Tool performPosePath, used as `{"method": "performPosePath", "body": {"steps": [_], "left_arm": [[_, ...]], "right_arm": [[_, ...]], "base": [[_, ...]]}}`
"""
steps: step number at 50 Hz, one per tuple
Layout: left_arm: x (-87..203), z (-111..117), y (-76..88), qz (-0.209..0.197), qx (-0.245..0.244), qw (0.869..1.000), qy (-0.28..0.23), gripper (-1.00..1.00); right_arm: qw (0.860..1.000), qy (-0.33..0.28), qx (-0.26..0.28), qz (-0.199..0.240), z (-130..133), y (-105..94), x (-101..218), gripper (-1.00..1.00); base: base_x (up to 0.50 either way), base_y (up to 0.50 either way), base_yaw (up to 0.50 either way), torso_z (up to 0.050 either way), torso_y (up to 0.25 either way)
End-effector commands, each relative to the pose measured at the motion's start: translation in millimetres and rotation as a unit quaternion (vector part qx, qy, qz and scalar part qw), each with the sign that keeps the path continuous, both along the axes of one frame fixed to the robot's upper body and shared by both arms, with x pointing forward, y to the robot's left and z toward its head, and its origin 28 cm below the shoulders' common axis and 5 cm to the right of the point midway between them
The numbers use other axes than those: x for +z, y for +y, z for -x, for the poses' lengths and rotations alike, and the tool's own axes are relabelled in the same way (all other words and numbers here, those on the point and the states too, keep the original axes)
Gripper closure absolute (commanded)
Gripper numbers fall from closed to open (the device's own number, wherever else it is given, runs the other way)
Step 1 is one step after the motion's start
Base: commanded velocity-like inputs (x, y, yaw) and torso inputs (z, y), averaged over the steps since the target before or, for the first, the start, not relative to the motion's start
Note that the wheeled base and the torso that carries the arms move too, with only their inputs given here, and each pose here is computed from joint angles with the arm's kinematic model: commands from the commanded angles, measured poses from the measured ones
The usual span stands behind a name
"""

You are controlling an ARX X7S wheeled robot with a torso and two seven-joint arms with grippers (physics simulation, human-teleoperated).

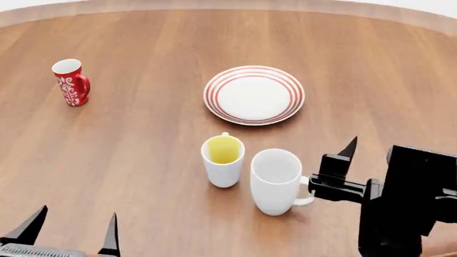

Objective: Pick up the red mug and put it on the plate

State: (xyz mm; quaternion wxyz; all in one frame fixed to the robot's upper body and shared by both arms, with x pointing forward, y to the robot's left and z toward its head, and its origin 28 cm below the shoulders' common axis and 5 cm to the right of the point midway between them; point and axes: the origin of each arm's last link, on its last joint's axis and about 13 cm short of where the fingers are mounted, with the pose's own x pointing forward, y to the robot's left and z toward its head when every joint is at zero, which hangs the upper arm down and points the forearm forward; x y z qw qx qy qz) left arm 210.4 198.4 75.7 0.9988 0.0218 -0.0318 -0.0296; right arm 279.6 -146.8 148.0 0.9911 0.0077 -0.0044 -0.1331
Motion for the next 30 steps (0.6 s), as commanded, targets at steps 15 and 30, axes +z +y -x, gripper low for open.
{"method": "performPosePath", "body": {"steps": [15, 30], "left_arm": [[29, 8, 2.9, 0.003, -0.007, 1.0, -0.026, -1.0], [40, 6, 8.3, 0.003, 0.014, 0.999, -0.037, -1.0]], "right_arm": [[0.998, 0.016, -0.063, -0.026, -27, -38.0, 88, -1.0], [0.997, 0.032, -0.059, -0.028, -32, -38.6, 79, -1.0]], "base": [[0.39, -0.06, 0.0, 0.0, 0.0], [0.5, 0.0, 0.0, 0.0, 0.0]]}}
